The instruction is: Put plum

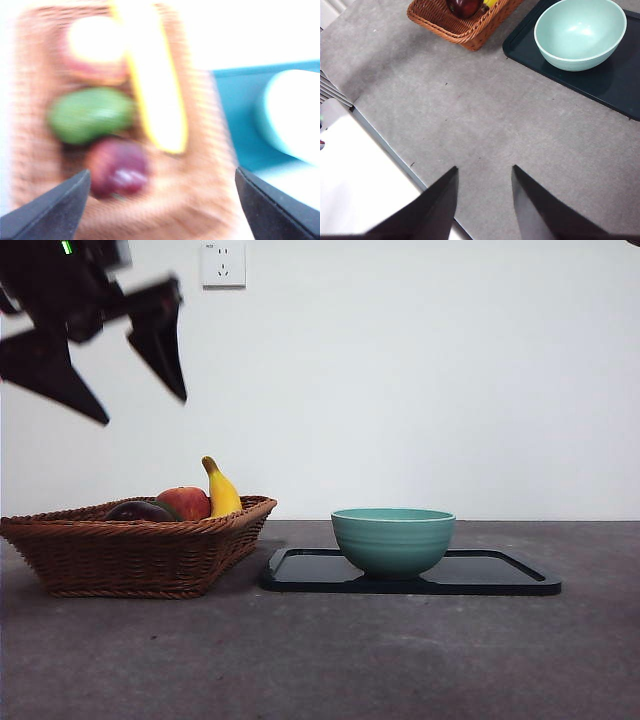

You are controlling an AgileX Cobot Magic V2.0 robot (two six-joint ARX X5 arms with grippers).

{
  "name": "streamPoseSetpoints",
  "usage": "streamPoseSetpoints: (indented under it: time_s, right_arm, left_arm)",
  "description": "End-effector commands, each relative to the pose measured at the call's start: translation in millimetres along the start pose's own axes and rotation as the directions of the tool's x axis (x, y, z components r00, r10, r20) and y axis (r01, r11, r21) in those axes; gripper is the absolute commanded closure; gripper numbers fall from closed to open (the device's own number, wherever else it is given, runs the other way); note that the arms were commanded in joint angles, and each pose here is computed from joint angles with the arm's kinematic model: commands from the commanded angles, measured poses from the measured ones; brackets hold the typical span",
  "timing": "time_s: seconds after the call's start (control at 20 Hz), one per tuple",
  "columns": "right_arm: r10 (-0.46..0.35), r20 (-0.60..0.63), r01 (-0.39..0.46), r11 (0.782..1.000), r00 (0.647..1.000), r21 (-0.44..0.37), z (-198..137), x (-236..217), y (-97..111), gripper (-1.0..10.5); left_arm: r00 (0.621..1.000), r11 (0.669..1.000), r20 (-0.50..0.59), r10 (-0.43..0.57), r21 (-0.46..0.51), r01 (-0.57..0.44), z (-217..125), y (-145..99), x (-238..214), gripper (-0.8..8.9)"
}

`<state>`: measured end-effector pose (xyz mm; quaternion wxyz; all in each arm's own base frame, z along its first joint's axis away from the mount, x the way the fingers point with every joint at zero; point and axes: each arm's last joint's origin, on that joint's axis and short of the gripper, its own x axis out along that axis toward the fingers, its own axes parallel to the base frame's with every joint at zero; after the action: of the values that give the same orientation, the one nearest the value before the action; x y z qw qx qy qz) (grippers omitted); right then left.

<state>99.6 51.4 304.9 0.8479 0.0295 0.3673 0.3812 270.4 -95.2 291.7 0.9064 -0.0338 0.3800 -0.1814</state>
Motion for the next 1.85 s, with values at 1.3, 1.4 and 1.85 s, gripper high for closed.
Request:
streamPoseSetpoints:
  time_s: [1.3,1.4,1.85]
  right_arm:
    - [-0.064,0.043,0.060,0.995,0.997,0.081,5.9,0.5,-1.6,7.7]
    - [-0.085,0.114,0.071,0.990,0.990,0.124,14.5,0.9,-2.5,7.6]
    - [-0.230,0.100,0.209,0.961,0.968,0.183,109.9,27.4,-27.6,6.6]
  left_arm:
    - [0.901,0.886,-0.203,-0.383,0.196,0.421,-45.7,-24.3,-113.9,3.49]
    - [0.901,0.886,-0.203,-0.383,0.196,0.421,-45.7,-24.3,-113.9,3.49]
    - [0.901,0.886,-0.203,-0.383,0.196,0.421,-45.7,-24.4,-114.0,3.49]
